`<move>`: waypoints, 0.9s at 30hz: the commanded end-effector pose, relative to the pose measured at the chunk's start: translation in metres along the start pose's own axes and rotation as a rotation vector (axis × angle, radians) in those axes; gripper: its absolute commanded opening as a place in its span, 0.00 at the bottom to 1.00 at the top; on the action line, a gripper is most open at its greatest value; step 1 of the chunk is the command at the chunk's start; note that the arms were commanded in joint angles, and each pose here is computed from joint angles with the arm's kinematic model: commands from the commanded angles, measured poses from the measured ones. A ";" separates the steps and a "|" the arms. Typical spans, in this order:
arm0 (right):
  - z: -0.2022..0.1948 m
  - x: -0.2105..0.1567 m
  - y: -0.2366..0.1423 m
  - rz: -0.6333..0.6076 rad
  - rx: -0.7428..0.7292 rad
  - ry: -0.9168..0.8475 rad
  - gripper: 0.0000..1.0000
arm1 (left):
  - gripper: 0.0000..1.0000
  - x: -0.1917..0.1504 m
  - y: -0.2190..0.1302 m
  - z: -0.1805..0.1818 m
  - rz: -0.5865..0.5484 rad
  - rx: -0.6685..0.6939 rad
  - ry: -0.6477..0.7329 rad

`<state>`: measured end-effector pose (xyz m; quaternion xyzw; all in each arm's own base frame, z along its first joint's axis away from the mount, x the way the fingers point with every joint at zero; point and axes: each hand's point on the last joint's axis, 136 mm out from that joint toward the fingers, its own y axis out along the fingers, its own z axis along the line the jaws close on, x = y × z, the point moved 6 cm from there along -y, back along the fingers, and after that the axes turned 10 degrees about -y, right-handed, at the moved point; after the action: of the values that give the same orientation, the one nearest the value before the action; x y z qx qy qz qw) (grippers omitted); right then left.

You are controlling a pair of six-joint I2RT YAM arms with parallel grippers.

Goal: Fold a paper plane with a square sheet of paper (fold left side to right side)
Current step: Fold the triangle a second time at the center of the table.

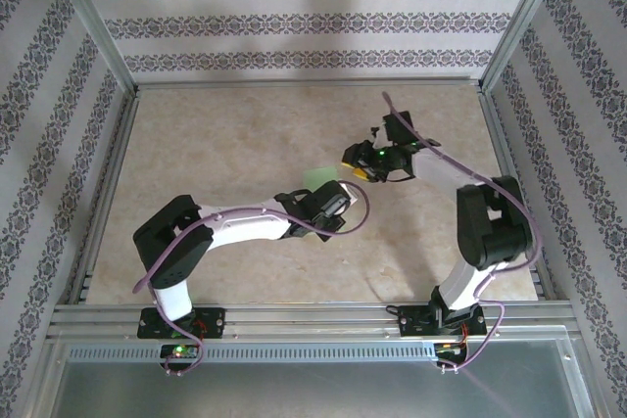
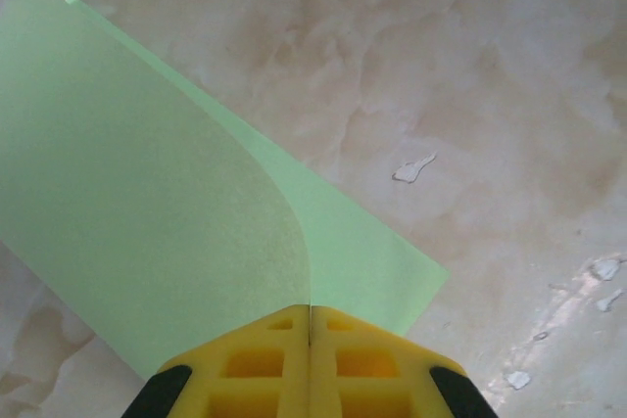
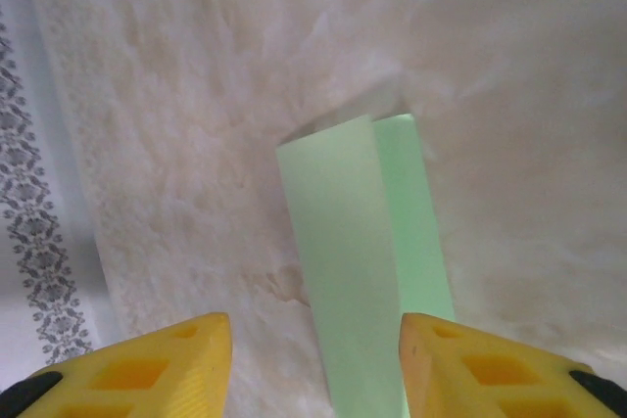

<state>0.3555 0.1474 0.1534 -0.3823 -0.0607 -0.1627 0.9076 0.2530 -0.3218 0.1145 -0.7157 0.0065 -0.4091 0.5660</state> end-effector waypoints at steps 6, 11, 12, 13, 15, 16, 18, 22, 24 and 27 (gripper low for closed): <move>-0.034 -0.042 -0.026 0.015 -0.051 -0.006 0.27 | 0.00 0.009 0.001 0.017 -0.024 -0.237 -0.260; -0.035 -0.078 -0.007 0.108 -0.047 -0.015 0.00 | 0.00 0.006 0.007 0.030 -0.015 -0.301 -0.364; -0.034 -0.085 -0.001 0.128 -0.049 -0.018 0.00 | 0.00 0.004 0.008 0.031 -0.008 -0.311 -0.377; -0.034 -0.091 0.004 0.142 -0.054 -0.020 0.00 | 0.00 0.004 0.008 0.032 -0.007 -0.318 -0.389; -0.031 -0.103 0.017 0.181 -0.058 -0.039 0.00 | 0.00 0.002 0.010 0.035 -0.003 -0.329 -0.414; -0.028 -0.107 0.022 0.194 -0.060 -0.053 0.00 | 0.00 0.001 0.010 0.036 -0.003 -0.335 -0.424; -0.025 -0.116 0.034 0.226 -0.063 -0.077 0.00 | 0.00 0.001 0.010 0.038 -0.011 -0.346 -0.441; -0.020 -0.123 0.051 0.263 -0.065 -0.110 0.00 | 0.00 0.002 0.012 0.040 -0.008 -0.353 -0.453; -0.021 -0.123 0.056 0.275 -0.074 -0.120 0.00 | 0.00 0.003 0.013 0.041 -0.008 -0.353 -0.455; -0.022 -0.123 0.061 0.285 -0.081 -0.128 0.00 | 0.00 0.002 0.014 0.041 -0.001 -0.350 -0.460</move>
<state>0.2492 0.1956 0.0646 -0.4329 -0.0360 -0.0035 0.9007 0.2791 -0.2938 0.0986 -0.8685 -0.0402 -0.2327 0.4359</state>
